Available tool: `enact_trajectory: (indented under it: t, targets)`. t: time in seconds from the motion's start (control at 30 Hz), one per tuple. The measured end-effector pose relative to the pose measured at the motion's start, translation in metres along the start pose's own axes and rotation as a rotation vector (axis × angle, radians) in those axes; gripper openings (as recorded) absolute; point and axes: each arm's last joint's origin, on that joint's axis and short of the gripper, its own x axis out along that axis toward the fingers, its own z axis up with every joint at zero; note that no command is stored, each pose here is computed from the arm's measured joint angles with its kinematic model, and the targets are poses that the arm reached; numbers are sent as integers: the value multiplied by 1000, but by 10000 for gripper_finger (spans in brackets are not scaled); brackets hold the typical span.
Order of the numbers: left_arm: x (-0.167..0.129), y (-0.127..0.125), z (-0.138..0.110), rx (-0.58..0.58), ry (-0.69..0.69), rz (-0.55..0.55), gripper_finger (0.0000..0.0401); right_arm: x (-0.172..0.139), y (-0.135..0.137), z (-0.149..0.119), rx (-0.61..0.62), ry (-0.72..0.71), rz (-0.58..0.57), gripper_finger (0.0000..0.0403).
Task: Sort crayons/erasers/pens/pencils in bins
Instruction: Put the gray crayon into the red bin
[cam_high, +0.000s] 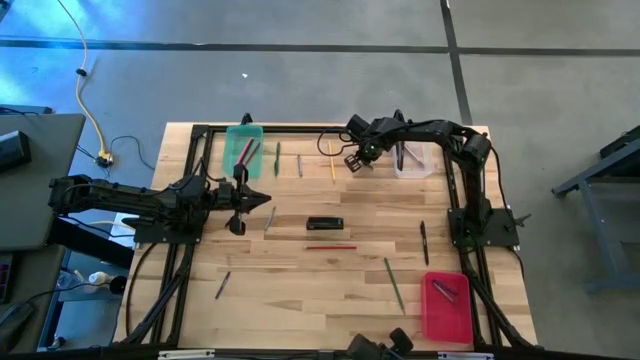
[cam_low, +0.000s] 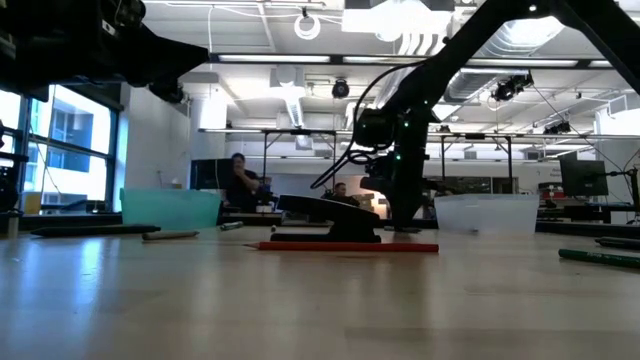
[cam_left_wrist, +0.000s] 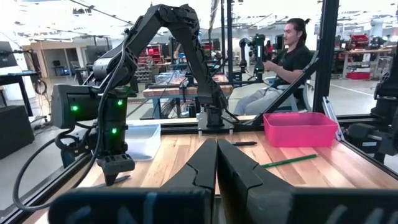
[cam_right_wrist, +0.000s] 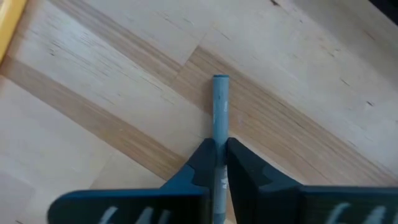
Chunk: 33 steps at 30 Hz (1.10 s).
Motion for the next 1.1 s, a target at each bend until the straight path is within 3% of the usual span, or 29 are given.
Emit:
enact_trajectory:
  t: [0.73, 1.1]
  targets:
    - [0, 0, 0, 1, 0, 0, 3, -5, 3, -2, -17, 15, -1, 14]
    - [0, 0, 0, 1, 0, 0, 3, -60, 8, -11, -61, -33, 34, 14]
